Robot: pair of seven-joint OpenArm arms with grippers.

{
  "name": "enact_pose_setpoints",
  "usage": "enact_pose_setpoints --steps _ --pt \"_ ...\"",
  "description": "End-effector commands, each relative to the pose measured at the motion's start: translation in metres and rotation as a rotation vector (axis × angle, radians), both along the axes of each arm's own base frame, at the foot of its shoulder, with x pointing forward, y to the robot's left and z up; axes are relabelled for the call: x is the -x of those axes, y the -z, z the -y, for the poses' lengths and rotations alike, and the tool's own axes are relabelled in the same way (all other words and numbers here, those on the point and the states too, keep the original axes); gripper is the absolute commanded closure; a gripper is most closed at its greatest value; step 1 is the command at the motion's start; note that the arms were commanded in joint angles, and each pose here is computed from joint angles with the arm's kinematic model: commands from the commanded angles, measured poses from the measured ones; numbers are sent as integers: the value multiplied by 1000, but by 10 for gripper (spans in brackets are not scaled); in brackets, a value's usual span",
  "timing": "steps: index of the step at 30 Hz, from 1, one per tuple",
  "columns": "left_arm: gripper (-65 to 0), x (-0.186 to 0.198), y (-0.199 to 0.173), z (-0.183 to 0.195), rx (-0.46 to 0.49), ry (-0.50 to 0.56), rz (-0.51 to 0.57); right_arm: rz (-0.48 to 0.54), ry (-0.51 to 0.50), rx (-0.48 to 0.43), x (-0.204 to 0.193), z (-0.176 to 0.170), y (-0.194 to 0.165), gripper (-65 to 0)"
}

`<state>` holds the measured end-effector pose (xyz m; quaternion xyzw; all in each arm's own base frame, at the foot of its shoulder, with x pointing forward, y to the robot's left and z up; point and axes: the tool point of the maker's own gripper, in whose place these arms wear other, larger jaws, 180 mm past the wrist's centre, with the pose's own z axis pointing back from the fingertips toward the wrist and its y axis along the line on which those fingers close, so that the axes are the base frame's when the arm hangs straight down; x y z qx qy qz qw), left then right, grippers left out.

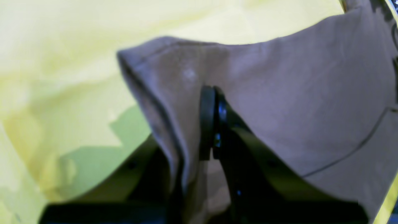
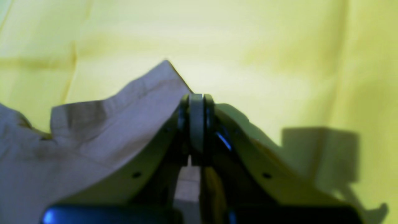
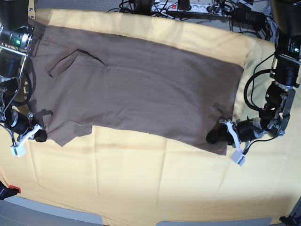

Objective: Fold the T-shirt properly
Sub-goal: 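Lift the hem and fold it over toward the shoulders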

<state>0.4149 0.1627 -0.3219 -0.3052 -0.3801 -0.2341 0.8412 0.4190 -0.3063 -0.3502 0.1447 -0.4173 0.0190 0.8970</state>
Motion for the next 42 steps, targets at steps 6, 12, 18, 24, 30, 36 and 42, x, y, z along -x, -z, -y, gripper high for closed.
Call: enact_pose_setpoints --steps 6,12,18,24,30,36,42 --pt "0 -27 -31 7 -12 3 147 130 43 48 -30 21 -49 0" --pt "0 -24 -29 9 -5 11 119 83 -39 33 -18 16 -47 0" --pt "0 -10 -27 16 59 35 9 3 -74 -69 -5 2 -41 0" --pt "0 8 -32 33 95 120 -78 -43 -95 -68 19 2 -26 0" --pt "0 25 -42 38 74 199 -91 -36 -179 40 51 -7 -27 0" --pt "0 39 -41 28 38 231 -133 -62 -220 134 75 3 -28 0" --pt "0 49 -46 15 51 245 -184 -109 -232 129 86 12 -32 0"
